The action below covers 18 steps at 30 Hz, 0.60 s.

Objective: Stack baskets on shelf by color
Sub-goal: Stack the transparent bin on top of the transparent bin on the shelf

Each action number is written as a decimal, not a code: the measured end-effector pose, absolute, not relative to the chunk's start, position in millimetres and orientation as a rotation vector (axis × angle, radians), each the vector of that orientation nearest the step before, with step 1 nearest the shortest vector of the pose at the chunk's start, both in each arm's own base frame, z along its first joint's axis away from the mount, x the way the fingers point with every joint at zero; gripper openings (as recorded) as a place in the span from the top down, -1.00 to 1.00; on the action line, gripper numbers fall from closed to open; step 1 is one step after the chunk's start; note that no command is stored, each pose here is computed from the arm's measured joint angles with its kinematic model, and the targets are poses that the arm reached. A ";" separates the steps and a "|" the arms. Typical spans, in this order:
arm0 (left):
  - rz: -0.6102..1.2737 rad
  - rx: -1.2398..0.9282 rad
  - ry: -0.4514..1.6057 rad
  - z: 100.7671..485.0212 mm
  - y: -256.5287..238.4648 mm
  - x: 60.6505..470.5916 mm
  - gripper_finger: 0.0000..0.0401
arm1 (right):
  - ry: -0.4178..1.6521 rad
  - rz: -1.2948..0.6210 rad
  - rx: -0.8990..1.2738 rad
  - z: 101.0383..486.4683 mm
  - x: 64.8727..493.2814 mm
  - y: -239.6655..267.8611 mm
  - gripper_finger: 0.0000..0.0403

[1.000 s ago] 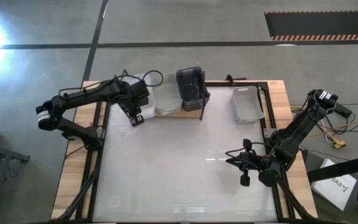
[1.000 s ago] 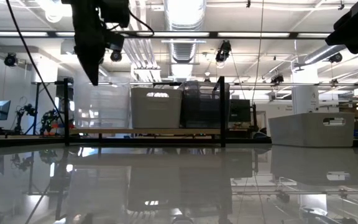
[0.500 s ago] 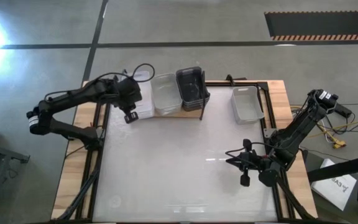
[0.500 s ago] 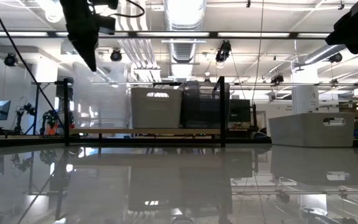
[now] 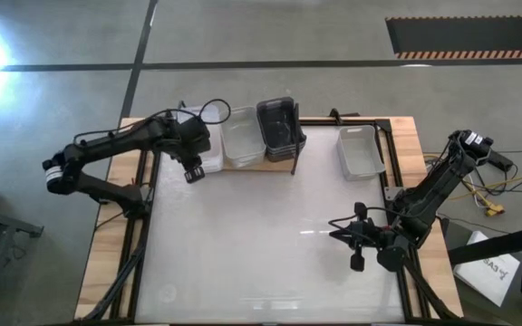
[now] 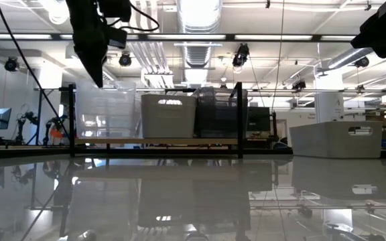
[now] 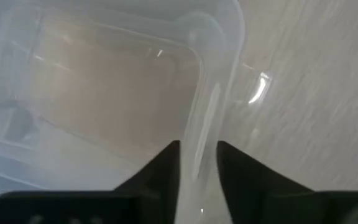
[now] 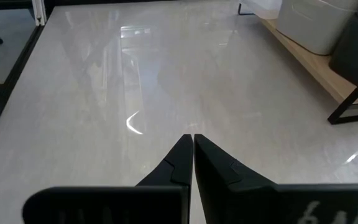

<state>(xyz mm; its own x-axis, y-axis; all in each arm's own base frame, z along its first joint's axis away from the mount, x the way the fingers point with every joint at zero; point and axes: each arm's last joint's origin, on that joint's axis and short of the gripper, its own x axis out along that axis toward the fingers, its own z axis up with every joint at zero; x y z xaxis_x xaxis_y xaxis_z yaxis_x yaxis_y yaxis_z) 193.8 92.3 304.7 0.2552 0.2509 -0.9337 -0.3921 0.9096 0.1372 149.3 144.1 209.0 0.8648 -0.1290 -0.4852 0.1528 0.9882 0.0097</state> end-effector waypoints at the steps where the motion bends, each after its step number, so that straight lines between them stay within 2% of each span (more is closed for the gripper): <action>1: 0.441 -0.133 1.235 307.5 92.5 193.0 0.51 | 0.505 -0.148 0.048 209.0 149.3 144.1 0.96; 6: 0.462 -0.137 1.172 328.1 91.0 185.3 0.16 | 0.505 -0.147 0.048 209.0 149.3 144.1 0.96; 9: 0.497 -0.171 1.106 339.1 87.5 178.0 0.07 | 0.505 -0.148 0.049 209.0 149.3 144.1 0.96; 13: 0.606 -0.176 1.074 341.5 82.5 161.9 0.15 | 0.505 -0.148 0.048 209.0 149.3 144.1 0.96; 18: 0.826 -0.131 1.052 334.9 81.4 144.0 0.43 | 0.506 -0.147 0.046 209.0 149.3 144.1 0.96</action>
<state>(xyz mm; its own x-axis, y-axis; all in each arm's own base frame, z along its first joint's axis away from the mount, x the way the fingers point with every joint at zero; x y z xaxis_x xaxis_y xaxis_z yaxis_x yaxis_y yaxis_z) 144.0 81.4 334.9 0.2323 0.5396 -0.8092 -0.6576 0.7002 0.2781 149.3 144.1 209.0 0.8646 -0.1288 -0.4856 0.1514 0.9885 0.0073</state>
